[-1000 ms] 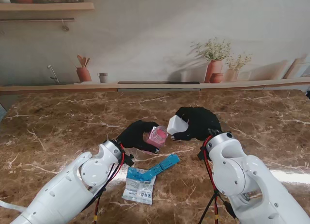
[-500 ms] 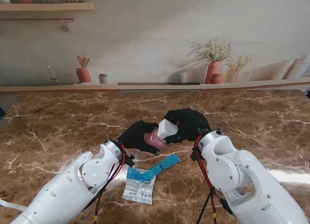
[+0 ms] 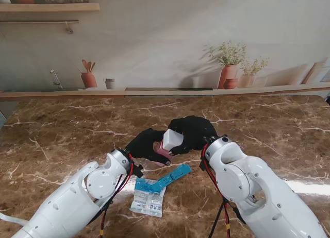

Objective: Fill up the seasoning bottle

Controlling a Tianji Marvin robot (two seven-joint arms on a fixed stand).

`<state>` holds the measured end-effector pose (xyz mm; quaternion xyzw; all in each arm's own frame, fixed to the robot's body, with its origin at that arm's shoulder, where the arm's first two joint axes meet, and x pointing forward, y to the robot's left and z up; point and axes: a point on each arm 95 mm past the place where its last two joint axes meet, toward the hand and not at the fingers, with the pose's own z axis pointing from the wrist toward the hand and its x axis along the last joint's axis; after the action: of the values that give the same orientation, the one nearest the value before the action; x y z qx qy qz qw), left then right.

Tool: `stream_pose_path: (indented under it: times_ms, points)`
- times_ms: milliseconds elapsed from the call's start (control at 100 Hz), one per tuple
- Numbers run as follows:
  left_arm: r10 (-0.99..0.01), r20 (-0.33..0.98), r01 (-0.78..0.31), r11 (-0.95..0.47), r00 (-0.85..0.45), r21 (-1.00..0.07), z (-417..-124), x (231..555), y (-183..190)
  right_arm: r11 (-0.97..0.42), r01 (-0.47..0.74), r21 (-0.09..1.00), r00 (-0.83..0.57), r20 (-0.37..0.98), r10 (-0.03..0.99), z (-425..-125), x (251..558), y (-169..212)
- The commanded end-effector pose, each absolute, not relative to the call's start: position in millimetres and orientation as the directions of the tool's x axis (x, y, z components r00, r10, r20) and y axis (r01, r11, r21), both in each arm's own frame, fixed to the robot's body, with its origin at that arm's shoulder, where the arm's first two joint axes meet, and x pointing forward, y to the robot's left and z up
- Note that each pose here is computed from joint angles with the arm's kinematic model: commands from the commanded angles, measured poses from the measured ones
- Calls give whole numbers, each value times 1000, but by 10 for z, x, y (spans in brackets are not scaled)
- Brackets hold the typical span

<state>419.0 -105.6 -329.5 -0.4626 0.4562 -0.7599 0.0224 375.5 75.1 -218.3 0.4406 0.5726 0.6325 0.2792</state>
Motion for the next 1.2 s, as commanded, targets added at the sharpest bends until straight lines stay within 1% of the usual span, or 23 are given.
stream_pose_path:
  times_ms: [0,380,640,940,1190]
  points:
    - [-450,688,-382,-597,-569,-706,-3265,4184,-1069,-174,175,969,-459,237,856,-2236,3744,772]
    - [-445,702,-379,-616,-556,-690,-3265,4178,-1077,-106,105,989,-490,144,860,-2275,3720,858]
    - [-440,713,-372,-635,-546,-677,-3270,4170,-1071,-105,110,988,-497,146,855,-2307,3716,901]
    - [-441,714,-357,-649,-543,-672,-3271,4162,-1054,-123,118,985,-455,163,875,-2351,3707,931]
    - [-441,717,-348,-659,-540,-667,-3279,4150,-1060,-109,93,990,-429,138,893,-2374,3688,969]
